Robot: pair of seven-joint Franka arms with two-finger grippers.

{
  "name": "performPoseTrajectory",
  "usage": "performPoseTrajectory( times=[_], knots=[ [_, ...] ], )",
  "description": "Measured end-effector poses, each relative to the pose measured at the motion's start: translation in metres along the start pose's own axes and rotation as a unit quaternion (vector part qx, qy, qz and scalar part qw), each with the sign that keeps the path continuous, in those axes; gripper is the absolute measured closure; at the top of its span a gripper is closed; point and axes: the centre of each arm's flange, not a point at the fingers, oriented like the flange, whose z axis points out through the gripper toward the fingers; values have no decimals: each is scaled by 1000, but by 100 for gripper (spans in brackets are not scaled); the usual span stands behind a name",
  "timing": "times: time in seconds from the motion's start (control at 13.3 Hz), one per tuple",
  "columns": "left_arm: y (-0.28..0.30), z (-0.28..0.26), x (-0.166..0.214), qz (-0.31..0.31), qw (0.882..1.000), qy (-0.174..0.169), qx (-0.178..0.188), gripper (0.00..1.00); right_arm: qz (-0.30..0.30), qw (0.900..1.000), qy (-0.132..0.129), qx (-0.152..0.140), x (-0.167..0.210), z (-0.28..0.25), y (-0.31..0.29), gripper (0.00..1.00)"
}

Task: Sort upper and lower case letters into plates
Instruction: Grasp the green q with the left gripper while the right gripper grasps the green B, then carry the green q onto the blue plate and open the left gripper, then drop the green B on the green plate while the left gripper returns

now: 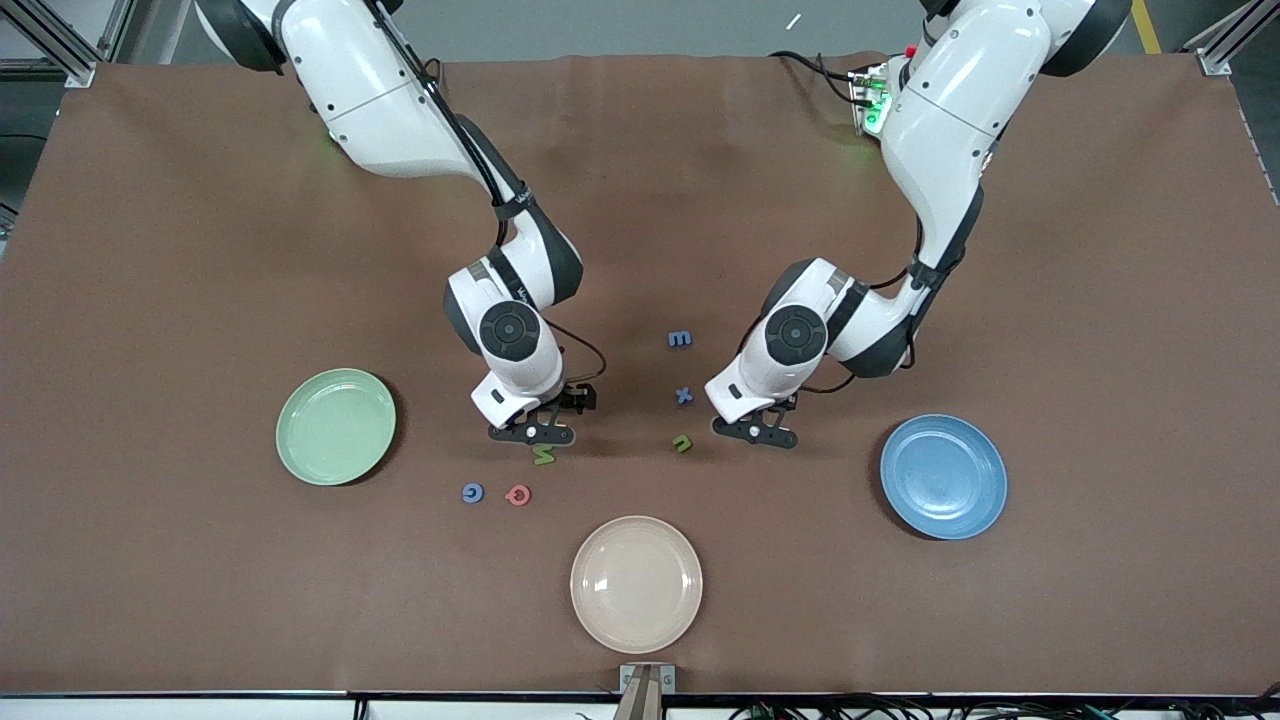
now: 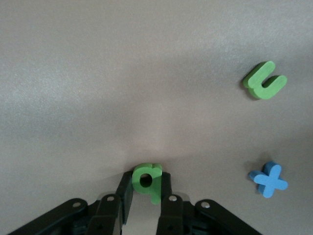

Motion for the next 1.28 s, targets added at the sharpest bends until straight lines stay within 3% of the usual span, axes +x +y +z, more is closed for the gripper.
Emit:
performPoseTrajectory(
  times=[0.23,0.53,0.6,0.83,0.9,0.98,1.2,1.28],
  knots=[
    [-36,-23,25,-28,999,26,2,73,1,1000,0,-1,5,12,-2,2],
    [-149,-97,54,-105,993,58,14,73,11,1000,8,3,22,16,3,4],
    [-181,-108,56,-123,990,61,22,73,13,1000,10,4,25,14,5,13],
    [-255,-106,56,-161,984,60,39,73,16,1000,13,6,29,11,6,27],
    [-271,-96,54,-171,983,53,41,73,16,1000,12,6,29,11,6,27],
    [-281,-85,53,-176,982,45,42,73,15,1000,14,7,30,10,5,35],
    [-285,-68,51,-166,984,36,56,49,16,1000,16,9,32,5,4,68],
    [-277,-69,51,-163,984,37,63,35,16,1000,15,9,32,5,4,68]
  ],
)
